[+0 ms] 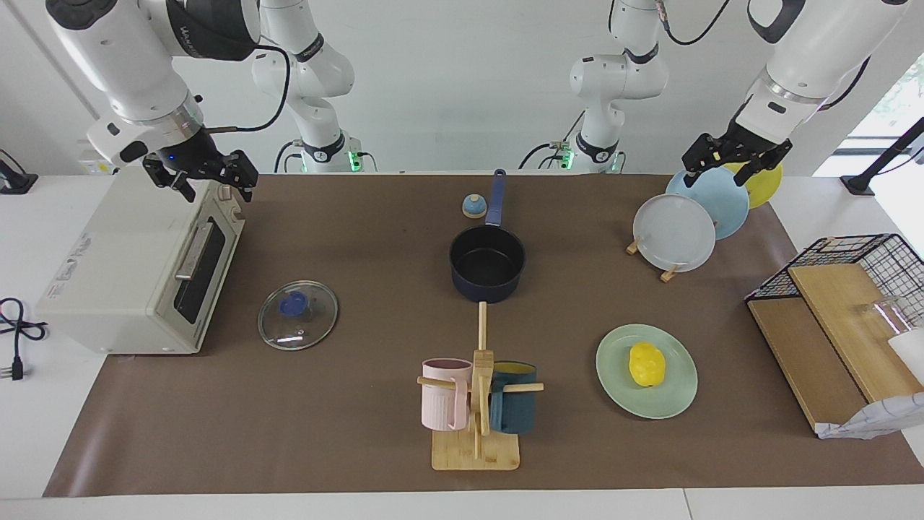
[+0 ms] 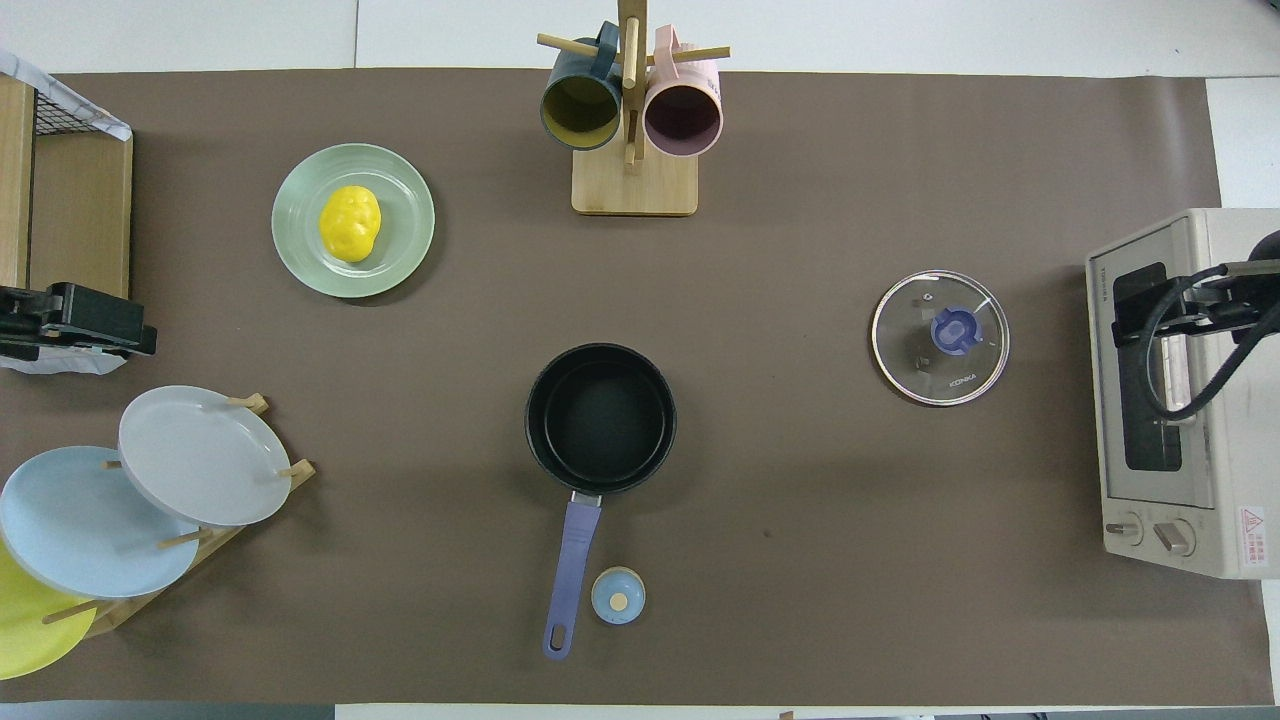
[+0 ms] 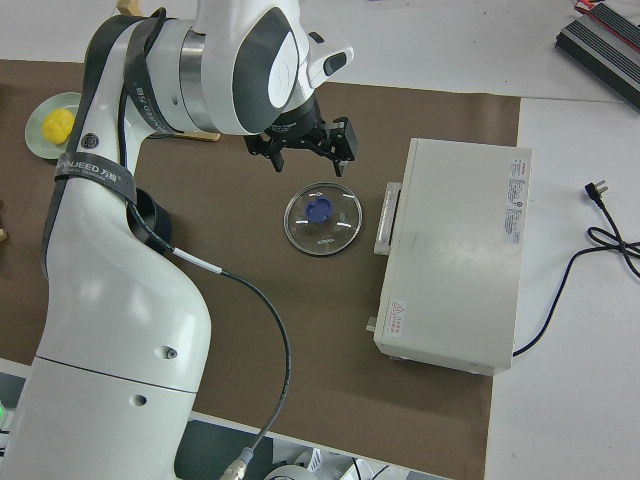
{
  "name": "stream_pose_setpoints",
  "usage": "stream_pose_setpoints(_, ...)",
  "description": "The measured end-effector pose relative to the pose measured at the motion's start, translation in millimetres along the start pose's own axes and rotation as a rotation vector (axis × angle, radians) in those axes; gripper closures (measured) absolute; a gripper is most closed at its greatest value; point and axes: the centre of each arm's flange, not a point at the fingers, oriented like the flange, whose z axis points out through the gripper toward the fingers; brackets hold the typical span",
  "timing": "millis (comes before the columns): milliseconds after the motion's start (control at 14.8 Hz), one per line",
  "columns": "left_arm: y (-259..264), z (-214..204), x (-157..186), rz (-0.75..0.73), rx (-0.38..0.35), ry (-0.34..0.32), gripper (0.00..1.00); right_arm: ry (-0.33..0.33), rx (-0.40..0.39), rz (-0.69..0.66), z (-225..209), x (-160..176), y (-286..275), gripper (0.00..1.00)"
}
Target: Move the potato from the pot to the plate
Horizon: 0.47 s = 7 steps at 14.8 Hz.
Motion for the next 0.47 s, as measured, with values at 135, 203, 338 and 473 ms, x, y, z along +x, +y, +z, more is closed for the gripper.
stream_pose_setpoints(135,0,-5,3,0.01,0.0,0.027,0.0,0.002,0.0,-0.001,-1,0,-1,0.0)
stream_pose_setpoints(203,0,-12,3,0.013,0.002,0.031,0.0,0.002,0.0,-0.001,-1,-1,-1,0.0)
stream_pose_setpoints(338,-1,-22,-1,0.014,0.018,-0.002,0.0,0.002,0.0,-0.001,-1,-1,-1,0.0)
stream_pose_setpoints(473,-3,-21,-5,0.013,0.038,-0.042,0.0,0.002,0.0,-0.001,-1,-1,-1,0.0)
